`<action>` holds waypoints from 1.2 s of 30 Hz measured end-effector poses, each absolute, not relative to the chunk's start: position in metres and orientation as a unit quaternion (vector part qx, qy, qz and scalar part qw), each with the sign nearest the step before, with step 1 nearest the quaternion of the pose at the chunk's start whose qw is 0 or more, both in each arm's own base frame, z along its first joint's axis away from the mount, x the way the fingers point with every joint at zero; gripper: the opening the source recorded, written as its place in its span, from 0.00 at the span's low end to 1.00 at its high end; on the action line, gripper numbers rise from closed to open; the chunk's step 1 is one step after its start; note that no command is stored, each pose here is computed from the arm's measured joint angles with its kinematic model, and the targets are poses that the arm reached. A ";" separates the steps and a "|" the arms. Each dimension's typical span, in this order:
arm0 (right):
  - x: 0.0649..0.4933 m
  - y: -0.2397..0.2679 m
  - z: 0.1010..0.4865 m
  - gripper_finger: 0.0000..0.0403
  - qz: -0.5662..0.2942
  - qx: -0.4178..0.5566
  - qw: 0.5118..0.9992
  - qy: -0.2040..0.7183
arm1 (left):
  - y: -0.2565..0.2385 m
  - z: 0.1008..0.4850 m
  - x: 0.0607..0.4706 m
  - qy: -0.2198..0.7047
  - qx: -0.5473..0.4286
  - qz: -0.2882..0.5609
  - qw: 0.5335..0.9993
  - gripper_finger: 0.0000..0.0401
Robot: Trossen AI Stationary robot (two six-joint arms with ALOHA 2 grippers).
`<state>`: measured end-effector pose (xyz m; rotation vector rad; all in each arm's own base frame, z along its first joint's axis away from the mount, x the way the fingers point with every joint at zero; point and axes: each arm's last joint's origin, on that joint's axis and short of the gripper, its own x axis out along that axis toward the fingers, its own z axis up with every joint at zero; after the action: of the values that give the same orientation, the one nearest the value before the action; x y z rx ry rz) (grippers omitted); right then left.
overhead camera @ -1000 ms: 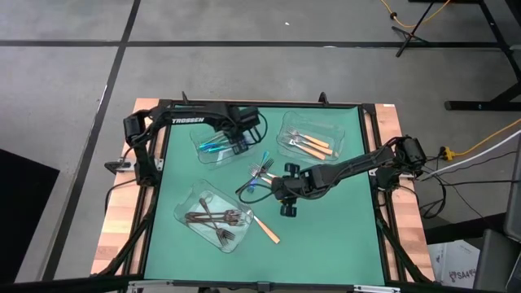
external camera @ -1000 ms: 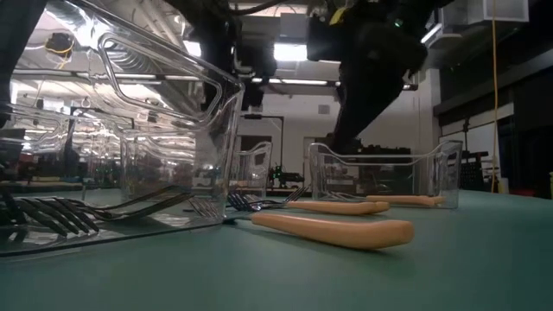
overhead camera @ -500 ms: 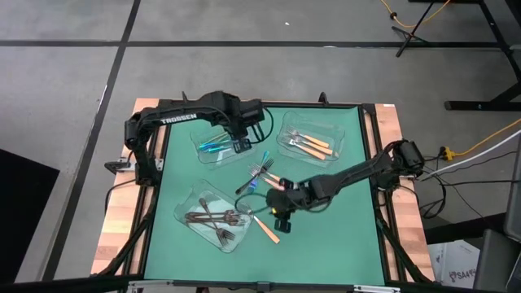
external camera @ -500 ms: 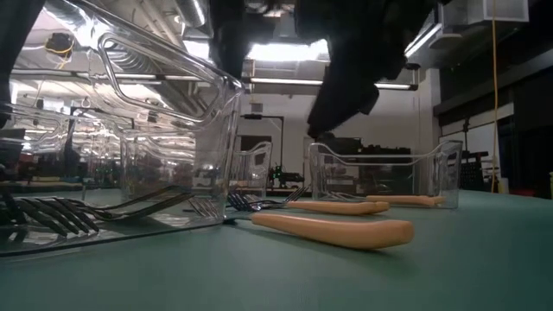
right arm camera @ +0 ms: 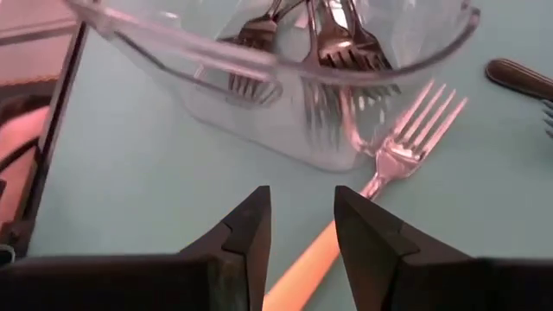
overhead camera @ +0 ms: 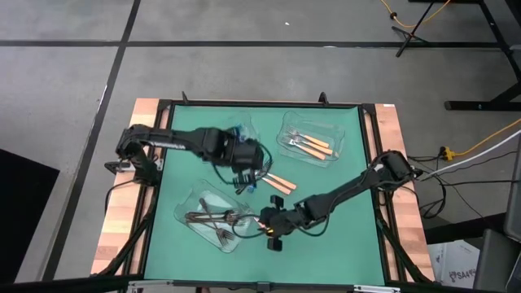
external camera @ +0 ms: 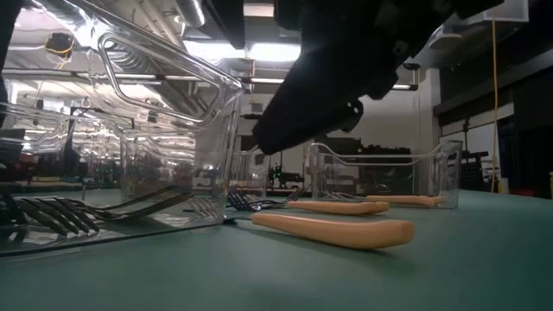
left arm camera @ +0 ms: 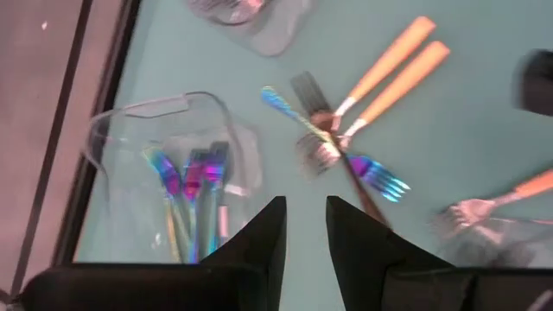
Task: Sort silverware by color (type)
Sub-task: Put the yellow fork into the top right transparent bin
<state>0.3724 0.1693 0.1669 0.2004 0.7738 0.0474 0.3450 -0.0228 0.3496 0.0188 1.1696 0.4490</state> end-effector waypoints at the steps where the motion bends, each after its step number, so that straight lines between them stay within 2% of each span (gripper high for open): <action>1: 0.374 0.169 0.165 0.30 0.022 0.099 0.921 0.376 | -0.029 0.350 0.344 0.546 0.009 0.207 0.812 0.19; 21: 0.370 0.164 0.160 0.30 -0.044 0.117 0.912 0.390 | -0.110 0.351 0.328 0.504 0.039 0.192 0.841 0.19; 36: 0.372 0.159 0.160 0.30 -0.053 0.115 0.913 0.387 | -0.161 0.351 0.307 0.482 0.047 0.157 0.861 0.19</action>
<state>0.3723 0.1588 0.1602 0.2367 0.7970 -0.1089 0.3069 -0.1606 0.3513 0.0990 1.0119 0.3295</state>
